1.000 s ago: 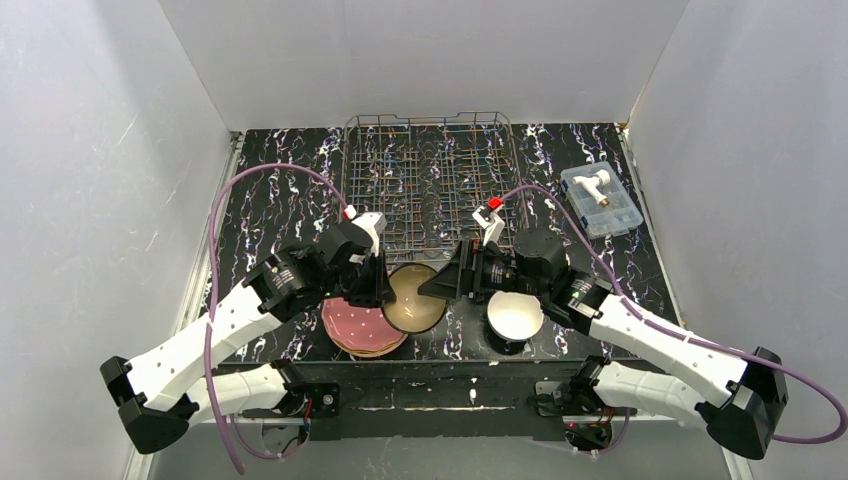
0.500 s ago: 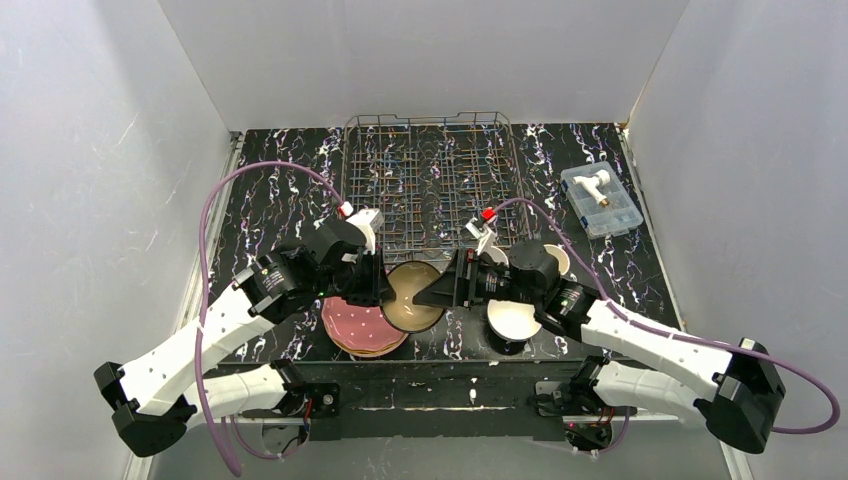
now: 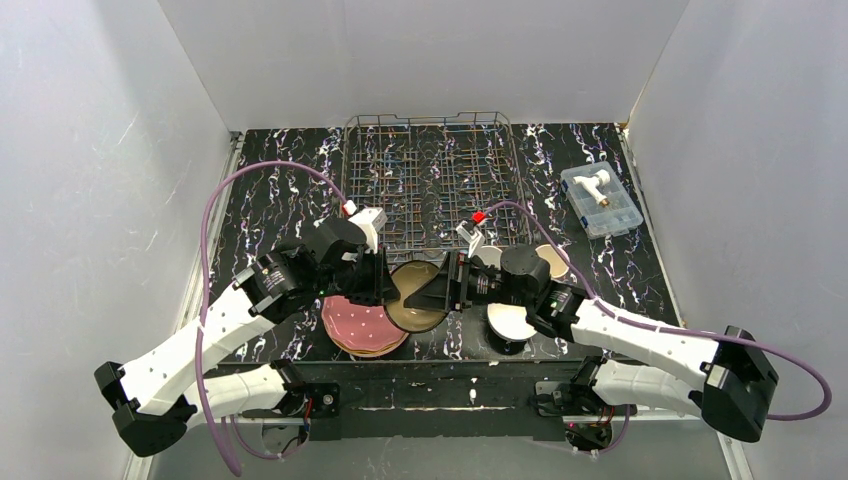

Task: Load the mixed dishes into the dish rack
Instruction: Pick up the bowl from the corner of the board.

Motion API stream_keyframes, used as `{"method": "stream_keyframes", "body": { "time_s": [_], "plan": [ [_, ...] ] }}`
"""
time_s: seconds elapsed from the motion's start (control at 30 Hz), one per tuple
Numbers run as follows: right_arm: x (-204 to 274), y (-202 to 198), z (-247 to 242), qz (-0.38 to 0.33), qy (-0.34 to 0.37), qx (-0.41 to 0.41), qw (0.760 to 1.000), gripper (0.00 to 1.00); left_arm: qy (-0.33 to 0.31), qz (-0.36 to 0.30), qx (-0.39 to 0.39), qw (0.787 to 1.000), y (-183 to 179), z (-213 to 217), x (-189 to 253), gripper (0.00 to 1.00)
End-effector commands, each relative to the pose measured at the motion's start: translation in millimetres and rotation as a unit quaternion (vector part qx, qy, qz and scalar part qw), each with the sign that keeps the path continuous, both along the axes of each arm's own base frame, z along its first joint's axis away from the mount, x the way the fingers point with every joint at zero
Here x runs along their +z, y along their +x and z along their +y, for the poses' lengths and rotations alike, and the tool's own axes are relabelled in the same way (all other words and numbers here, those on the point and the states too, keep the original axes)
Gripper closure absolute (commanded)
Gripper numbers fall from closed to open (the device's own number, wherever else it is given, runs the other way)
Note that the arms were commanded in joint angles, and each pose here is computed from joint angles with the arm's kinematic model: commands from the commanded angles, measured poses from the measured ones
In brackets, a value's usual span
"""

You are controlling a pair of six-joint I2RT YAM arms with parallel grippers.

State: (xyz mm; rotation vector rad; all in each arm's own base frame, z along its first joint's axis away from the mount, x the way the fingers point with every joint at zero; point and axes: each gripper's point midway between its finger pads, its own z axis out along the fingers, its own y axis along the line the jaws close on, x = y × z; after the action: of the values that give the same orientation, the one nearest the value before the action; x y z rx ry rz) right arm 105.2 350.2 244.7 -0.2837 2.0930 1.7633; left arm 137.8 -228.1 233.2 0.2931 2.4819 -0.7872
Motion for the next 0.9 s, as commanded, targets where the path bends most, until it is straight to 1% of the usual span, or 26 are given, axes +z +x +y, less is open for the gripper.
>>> {"method": "stream_keyframes", "body": {
  "time_s": [0.0, 0.37, 0.57, 0.67, 0.87],
  "plan": [
    [16.5, 0.4, 6.8, -0.015, 0.028, 0.003, 0.999, 0.04, -0.059, -0.027, -0.012, 0.998, 4.4, -15.7, 29.5, 1.00],
    [14.9, -1.9, 12.2, -0.012, 0.026, 0.010, 1.000, 0.13, -0.063, -0.028, -0.017, 0.997, 5.6, -20.1, 30.1, 1.00],
    [15.2, -2.5, 12.5, -0.011, 0.027, 0.010, 1.000, 0.21, -0.062, -0.029, -0.017, 0.997, 5.9, -20.0, 28.5, 1.00],
    [16.3, -3.3, 12.3, -0.012, 0.029, 0.011, 0.999, 0.31, -0.062, -0.029, -0.016, 0.998, 6.0, -19.6, 27.6, 1.00],
    [21.1, -3.9, 11.8, -0.016, 0.035, 0.011, 0.999, 0.61, -0.059, -0.025, -0.015, 0.998, 6.2, -19.5, 23.0, 1.00]
  ]
}}
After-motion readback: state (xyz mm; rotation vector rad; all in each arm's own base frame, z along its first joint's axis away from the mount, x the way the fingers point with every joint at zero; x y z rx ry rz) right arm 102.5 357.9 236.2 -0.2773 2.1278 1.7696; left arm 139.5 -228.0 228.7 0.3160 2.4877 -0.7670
